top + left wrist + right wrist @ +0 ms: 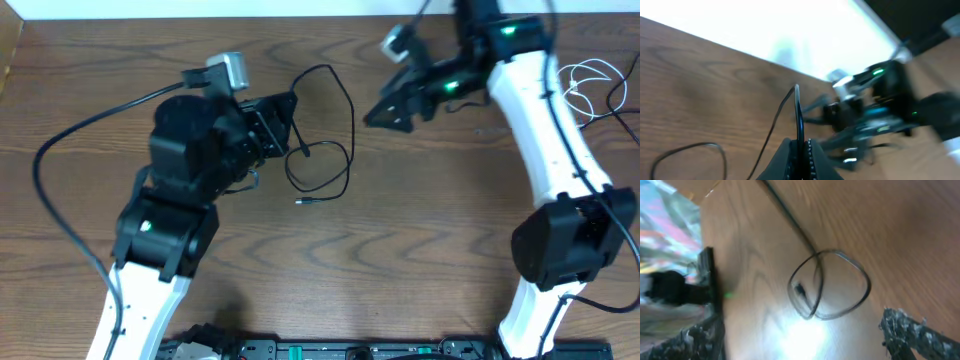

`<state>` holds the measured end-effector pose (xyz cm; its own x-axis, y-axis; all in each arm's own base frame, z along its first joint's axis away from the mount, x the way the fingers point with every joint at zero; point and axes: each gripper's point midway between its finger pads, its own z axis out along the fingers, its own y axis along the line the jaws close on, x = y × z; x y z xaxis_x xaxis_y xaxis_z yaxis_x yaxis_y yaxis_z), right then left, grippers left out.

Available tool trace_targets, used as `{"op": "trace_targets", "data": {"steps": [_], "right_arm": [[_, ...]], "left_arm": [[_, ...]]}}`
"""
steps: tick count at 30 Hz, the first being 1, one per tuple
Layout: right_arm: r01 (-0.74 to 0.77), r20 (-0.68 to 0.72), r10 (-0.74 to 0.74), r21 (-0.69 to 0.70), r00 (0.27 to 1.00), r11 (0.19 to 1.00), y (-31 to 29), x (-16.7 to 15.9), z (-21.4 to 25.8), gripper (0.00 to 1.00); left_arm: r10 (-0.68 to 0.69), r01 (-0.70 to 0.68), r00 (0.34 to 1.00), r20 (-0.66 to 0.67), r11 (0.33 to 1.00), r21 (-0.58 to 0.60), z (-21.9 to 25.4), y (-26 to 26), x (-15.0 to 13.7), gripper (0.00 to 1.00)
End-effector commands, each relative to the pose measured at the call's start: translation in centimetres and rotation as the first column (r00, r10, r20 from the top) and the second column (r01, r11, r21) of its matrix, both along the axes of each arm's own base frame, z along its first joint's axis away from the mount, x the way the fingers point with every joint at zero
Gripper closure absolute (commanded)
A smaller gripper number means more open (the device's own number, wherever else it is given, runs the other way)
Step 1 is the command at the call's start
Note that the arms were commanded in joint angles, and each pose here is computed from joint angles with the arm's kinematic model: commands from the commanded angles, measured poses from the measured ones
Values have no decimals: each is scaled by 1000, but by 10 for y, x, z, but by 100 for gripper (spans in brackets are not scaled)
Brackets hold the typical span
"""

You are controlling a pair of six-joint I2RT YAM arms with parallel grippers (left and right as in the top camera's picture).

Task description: Untangle cables

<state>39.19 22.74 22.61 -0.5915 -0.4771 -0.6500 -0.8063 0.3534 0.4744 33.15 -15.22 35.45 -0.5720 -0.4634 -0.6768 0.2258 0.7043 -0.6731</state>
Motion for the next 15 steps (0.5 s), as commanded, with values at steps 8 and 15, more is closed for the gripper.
{"op": "trace_targets", "data": {"steps": [8,15], "right_arm": [[-59,-41,71,247,997,967,59,-10,-36,12],[47,-37,-42,150,998,988,91,-3,-76,27]], "left_arm": [[141,-171,981,-133,952,-253,15,29,6,93],[150,-196,976,-161,923,-330,22,28,7,92]]}}
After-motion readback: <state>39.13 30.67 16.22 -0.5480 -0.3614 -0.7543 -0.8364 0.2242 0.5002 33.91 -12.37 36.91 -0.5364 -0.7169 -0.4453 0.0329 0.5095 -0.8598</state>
